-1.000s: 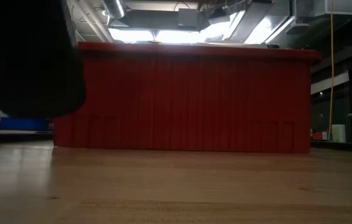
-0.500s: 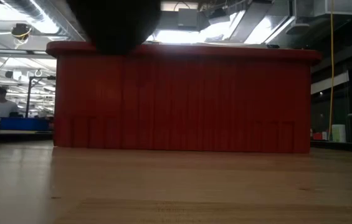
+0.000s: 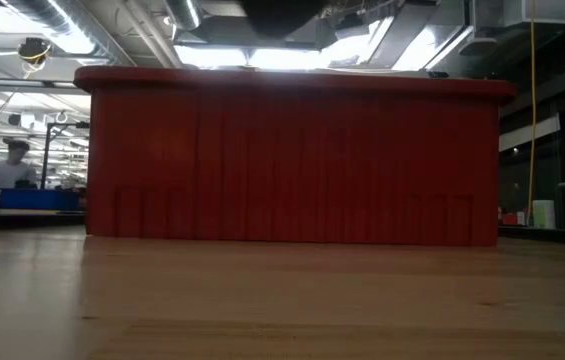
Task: Pick and place slides into bin
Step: Put the top black slide into the red bin
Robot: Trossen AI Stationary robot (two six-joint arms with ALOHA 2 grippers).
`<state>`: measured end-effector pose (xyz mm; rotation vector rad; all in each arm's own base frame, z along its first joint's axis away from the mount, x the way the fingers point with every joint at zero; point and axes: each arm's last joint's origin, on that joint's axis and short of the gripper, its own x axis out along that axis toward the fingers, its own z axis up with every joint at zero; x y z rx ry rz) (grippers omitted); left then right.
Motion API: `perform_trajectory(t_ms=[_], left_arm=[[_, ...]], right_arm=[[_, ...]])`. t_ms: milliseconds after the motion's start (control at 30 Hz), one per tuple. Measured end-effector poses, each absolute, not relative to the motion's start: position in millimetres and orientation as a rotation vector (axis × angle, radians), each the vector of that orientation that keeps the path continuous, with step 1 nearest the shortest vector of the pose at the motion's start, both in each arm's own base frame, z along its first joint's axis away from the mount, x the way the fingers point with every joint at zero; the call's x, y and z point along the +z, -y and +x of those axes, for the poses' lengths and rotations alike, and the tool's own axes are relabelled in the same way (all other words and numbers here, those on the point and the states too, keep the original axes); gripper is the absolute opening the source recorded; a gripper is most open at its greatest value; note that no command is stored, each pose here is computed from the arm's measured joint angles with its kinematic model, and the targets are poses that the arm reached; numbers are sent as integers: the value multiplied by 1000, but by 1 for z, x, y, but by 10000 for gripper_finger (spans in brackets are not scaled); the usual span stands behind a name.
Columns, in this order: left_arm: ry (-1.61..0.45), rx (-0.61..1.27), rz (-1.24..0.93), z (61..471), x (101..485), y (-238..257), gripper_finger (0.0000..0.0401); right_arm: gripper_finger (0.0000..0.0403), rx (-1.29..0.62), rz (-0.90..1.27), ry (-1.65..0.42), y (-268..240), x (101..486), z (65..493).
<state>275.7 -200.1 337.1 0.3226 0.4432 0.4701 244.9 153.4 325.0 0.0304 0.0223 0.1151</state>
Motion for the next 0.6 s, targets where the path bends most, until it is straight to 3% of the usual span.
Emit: perform_trajectory(t_ms=[600], left_arm=[[-357, 687, 429, 292, 384, 137, 4]], right_arm=[[21, -3, -81, 65, -141, 340, 242]])
